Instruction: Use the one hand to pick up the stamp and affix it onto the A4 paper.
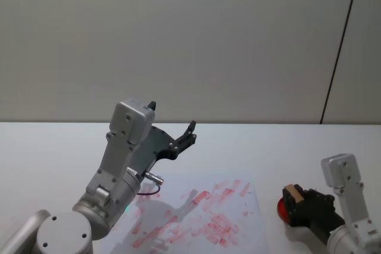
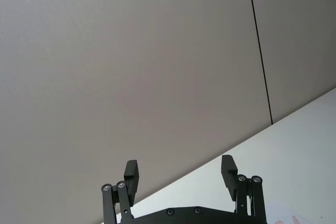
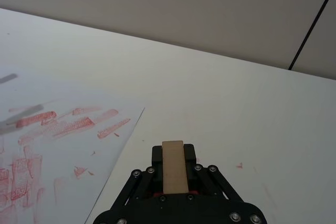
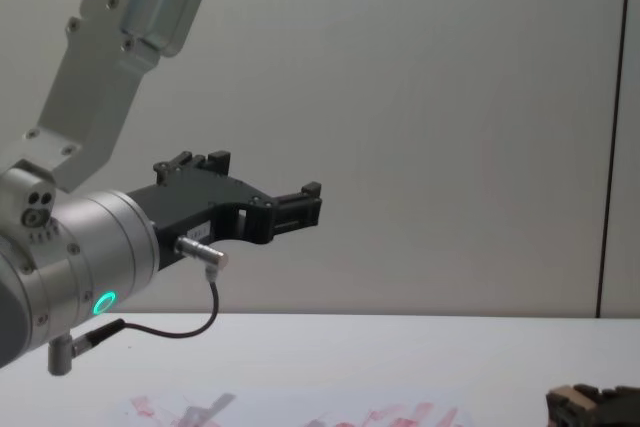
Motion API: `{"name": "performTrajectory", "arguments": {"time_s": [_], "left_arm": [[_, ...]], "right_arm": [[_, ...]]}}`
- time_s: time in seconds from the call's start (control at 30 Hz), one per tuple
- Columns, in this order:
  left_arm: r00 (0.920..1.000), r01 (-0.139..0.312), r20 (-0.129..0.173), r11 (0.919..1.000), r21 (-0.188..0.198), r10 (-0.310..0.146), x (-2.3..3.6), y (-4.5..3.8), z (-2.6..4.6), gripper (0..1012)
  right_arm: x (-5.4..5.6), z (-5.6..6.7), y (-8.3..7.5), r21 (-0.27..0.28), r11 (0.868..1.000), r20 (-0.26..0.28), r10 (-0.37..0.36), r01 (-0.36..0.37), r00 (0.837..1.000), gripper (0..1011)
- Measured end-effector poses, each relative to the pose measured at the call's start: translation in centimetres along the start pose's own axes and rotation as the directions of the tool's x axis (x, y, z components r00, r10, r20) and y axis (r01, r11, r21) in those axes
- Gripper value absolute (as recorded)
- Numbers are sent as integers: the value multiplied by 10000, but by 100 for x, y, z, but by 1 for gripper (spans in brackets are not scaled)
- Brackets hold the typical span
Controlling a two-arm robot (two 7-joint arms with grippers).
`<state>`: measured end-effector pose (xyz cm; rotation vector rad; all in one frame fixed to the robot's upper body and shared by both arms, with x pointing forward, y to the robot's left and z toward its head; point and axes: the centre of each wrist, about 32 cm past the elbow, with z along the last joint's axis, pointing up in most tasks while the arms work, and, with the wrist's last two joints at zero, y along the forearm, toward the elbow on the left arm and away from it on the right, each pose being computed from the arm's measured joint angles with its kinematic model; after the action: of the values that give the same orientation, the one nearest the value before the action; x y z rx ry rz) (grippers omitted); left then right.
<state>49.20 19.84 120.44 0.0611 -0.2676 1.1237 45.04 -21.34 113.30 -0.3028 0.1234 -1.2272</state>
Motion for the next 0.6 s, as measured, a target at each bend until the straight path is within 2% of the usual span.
{"name": "performTrajectory", "arguments": {"time_s": [0.17, 0.43, 0.6], "left_arm": [[10000, 1, 0, 10000, 0, -1, 0, 0, 0, 1003], [10000, 0, 0, 10000, 0, 0, 0, 0, 0, 1003], [10000, 1, 0, 10000, 0, -1, 0, 0, 0, 1003]], "right_arm": [[-7, 49, 11, 352, 9994, -98, 68, -65, 9999, 219], [-44, 273, 47, 1383, 9894, -508, 517, -443, 9974, 219], [-87, 436, 81, 1937, 9770, -697, 1043, -891, 9921, 219]]}}
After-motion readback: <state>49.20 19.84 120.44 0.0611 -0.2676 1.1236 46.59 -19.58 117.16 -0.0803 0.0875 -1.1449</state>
